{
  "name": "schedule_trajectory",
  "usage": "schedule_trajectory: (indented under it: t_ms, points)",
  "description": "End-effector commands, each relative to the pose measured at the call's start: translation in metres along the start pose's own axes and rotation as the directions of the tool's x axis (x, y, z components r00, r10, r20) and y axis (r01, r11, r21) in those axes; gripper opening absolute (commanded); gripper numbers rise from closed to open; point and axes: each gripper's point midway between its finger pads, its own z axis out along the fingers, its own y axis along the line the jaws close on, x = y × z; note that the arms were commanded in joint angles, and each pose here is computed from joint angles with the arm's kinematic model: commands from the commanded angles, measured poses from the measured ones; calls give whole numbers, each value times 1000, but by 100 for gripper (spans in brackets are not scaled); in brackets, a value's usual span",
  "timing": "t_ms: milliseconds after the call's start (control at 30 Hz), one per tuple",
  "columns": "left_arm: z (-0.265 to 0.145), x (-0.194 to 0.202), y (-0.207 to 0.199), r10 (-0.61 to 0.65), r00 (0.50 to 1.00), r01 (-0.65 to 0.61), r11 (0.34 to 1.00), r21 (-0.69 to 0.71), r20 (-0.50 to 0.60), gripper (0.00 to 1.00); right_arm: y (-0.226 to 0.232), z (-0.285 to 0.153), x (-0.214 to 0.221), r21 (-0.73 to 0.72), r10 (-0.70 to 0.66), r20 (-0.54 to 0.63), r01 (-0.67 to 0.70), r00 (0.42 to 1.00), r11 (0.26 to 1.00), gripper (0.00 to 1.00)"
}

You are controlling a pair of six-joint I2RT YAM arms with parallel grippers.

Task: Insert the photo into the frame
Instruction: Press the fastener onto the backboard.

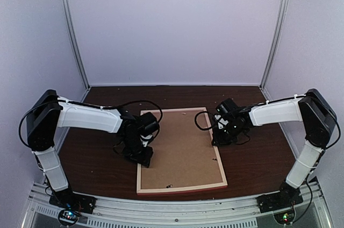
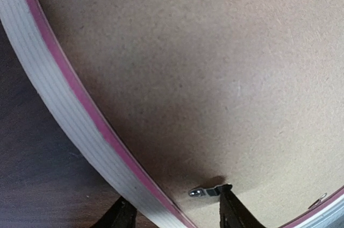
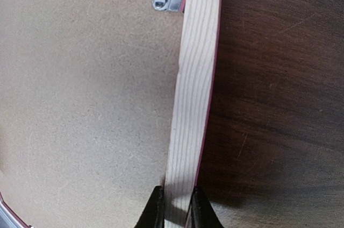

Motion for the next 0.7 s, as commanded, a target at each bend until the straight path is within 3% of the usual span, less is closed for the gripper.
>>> schedule_trajectory:
  t_ms: [0, 300, 667]
  points:
    - [16, -20, 4, -5, 999, 6, 1000, -21, 48, 52, -29, 24, 43, 89, -19, -144, 32, 989, 996, 2]
    - [23, -26, 7, -30, 998, 31, 999, -15, 60, 47, -28, 24, 42, 90, -24, -147, 37, 989, 995, 2]
    - [26, -33, 6, -45, 997, 46, 999, -8, 70, 55, -29, 24, 43, 92, -24, -148, 38, 989, 995, 2]
